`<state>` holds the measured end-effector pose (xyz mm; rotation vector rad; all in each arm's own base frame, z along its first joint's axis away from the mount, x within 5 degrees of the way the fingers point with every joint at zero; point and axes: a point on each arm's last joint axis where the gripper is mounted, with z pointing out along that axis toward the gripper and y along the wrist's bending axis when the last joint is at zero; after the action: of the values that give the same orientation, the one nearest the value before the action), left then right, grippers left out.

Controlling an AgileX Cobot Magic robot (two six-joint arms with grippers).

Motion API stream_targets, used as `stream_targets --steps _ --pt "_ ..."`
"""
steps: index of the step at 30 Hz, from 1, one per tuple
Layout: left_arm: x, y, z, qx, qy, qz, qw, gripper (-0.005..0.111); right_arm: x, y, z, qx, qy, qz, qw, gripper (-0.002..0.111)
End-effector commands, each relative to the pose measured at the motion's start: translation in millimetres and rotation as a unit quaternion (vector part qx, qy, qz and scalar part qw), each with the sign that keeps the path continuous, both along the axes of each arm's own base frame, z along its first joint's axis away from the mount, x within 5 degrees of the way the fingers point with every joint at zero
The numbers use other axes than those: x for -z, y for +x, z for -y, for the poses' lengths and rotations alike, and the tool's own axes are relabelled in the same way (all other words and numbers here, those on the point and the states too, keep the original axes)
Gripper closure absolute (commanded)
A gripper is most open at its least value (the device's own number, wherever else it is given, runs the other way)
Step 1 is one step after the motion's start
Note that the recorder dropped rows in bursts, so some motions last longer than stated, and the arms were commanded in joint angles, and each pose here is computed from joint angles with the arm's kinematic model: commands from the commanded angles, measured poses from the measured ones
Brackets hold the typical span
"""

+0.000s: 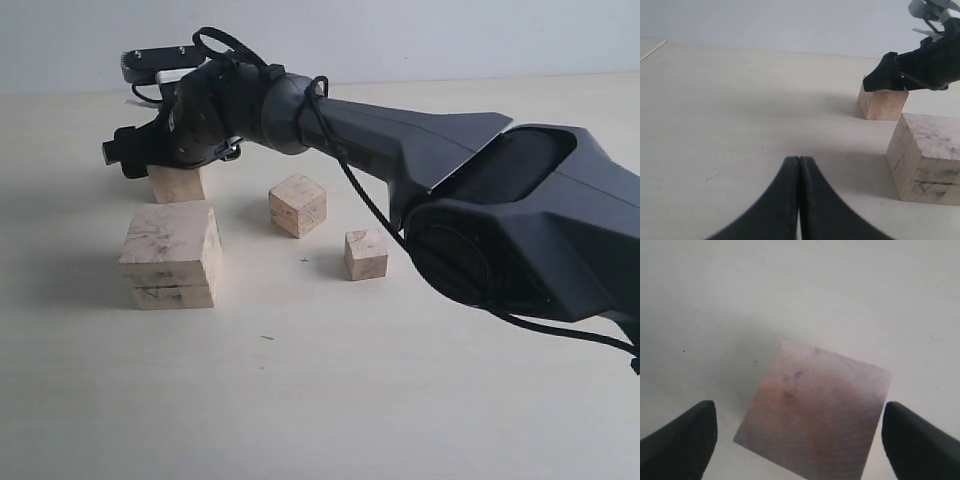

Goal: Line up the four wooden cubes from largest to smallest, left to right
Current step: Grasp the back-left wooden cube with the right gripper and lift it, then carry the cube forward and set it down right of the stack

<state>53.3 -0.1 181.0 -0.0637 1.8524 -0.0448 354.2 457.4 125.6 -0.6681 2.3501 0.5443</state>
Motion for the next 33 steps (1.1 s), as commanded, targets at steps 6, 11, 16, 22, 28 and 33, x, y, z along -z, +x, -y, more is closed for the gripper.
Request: stream_targets --steps 6,11,16,22,28,33 --pt "-0.3 0.0 0.4 0.003 -0.002 0.008 1.000 0.107 6.0 3.2 3.8 0.012 -0.010 -0.012 1.000 0.038" --pt "-0.3 0.0 0.4 0.003 -0.002 0.008 1.000 0.107 -7.7 1.9 6.3 0.019 -0.012 -0.018 1.000 0.088" --pt "-0.3 0.0 0.4 0.003 -0.002 0.008 1.000 0.107 -51.5 0.8 13.7 0.004 -0.028 0.022 0.999 0.108" --pt "-0.3 0.0 0.4 0.003 -0.002 0.008 1.000 0.107 -126.0 -12.3 35.5 -0.083 -0.107 0.092 0.987 0.108" --pt "-0.3 0.0 0.4 0.003 -0.002 0.008 1.000 0.107 -163.9 -20.6 71.1 -0.169 -0.181 0.063 0.967 0.108" --pt "-0.3 0.0 0.4 0.003 -0.002 0.008 1.000 0.107 -182.6 -18.5 95.1 -0.240 -0.154 0.026 0.958 0.108"
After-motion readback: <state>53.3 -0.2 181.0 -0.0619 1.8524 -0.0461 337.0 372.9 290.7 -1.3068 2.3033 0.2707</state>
